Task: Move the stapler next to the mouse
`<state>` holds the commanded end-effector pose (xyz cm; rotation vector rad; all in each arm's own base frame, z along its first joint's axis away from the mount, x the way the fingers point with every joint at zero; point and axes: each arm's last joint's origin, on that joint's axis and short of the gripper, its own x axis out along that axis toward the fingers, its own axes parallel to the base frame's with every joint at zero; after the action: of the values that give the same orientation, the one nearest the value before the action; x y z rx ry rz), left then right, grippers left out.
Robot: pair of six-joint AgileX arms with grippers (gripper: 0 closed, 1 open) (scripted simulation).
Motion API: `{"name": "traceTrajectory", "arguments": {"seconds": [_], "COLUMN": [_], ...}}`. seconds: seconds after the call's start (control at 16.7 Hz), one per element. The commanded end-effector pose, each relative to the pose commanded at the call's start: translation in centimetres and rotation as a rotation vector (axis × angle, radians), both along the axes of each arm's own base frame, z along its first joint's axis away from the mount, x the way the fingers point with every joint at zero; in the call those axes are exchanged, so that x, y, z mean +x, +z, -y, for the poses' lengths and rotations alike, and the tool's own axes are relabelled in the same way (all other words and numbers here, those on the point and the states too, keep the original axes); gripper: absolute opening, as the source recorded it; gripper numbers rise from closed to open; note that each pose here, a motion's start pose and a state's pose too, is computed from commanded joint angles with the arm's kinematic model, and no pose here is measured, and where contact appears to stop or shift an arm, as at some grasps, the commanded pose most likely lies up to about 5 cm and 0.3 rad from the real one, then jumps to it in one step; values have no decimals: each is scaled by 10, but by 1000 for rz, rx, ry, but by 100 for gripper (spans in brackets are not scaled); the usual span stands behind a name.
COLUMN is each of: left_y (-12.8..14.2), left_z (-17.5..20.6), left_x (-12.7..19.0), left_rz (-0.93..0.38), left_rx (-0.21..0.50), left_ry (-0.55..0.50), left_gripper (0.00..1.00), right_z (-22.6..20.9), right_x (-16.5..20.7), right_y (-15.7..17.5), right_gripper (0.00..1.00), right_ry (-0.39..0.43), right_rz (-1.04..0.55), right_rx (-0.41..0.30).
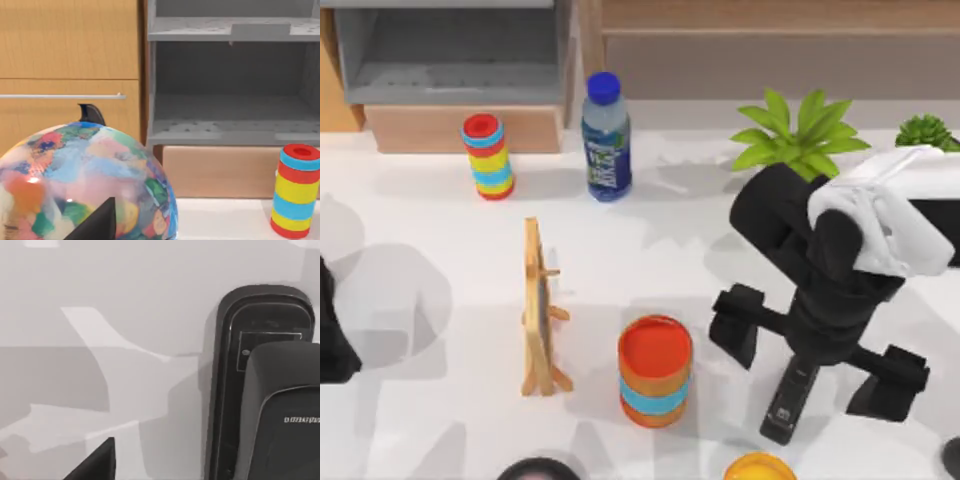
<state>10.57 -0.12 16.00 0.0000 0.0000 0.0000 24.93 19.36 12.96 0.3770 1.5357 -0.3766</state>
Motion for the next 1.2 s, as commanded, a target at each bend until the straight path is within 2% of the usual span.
{"name": "traceTrajectory", "arguments": {"seconds": [0.18,0.48,1.2], "left_y": [0,0,0], "left_z": [0,0,0], "left_x": [0,0,0], "left_rz": [0,0,0], "left_rx": [0,0,0], "left_ry": [0,0,0], "left_gripper": [100,100,100], "right_z": [-3,-4,-4], "right_x": [0,0,0], "right_y": [-12,-12,-12], "right_gripper": [100,100,10], "right_ry": [3,4,4], "right_rz": [-2,-1,-1], "right_rx": [1,3,3]}}
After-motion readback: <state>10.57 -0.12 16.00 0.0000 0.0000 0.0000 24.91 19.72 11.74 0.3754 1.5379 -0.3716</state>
